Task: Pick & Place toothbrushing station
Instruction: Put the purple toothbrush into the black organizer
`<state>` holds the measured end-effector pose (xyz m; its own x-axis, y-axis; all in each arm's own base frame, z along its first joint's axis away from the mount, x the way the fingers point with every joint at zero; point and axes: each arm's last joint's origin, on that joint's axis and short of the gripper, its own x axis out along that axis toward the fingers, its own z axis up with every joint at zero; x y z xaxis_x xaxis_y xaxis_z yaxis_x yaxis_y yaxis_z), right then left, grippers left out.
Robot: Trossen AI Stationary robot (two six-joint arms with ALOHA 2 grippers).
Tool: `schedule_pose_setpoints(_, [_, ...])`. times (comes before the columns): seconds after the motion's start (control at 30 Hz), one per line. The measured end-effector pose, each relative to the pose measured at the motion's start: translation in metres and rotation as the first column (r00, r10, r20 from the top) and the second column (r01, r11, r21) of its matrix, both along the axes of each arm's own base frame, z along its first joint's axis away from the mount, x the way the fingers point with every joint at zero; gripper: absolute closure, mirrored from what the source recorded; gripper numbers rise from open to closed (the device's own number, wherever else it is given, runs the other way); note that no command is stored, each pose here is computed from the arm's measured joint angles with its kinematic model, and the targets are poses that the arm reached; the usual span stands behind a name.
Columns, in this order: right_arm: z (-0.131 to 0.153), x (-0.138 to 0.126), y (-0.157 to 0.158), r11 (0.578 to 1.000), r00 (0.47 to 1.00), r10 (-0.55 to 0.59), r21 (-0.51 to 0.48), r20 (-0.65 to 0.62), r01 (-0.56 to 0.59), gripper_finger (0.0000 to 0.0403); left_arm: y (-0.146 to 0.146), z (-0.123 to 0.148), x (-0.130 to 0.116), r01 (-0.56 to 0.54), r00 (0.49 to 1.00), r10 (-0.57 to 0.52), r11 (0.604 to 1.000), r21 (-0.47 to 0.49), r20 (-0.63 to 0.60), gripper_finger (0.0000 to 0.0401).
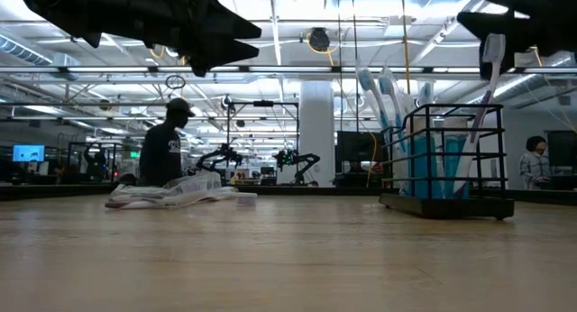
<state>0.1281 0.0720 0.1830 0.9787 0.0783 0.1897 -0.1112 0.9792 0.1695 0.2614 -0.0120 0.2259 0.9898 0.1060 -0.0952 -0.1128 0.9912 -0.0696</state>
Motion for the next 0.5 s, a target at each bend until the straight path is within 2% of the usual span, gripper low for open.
schedule_pose_setpoints(0.17, [0.012,-0.005,-0.004,0.999,0.995,-0.026,-0.041,0.096,0.030,0.0246,-0.008,0.000,-0.001,0.089,0.996,-0.089,0.996,-0.014,-0.022,0.0174])
schedule_pose_setpoints(0.27, [0.019,-0.009,-0.006,0.996,0.986,-0.045,-0.063,0.160,0.055,0.0245,-0.014,-0.009,-0.003,0.119,0.985,-0.115,0.993,0.024,-0.126,0.0174])
schedule_pose_setpoints(0.33, [0.024,-0.010,-0.007,0.993,0.981,-0.056,-0.089,0.186,0.074,0.0245,-0.017,-0.017,-0.006,0.121,0.971,-0.118,0.993,0.000,-0.207,0.0174])
schedule_pose_setpoints(0.5, [0.041,-0.011,-0.008,0.980,0.962,-0.089,-0.149,0.260,0.131,0.0245,-0.011,-0.044,-0.010,-0.101,0.913,0.047,0.988,-0.114,-0.405,0.0174])
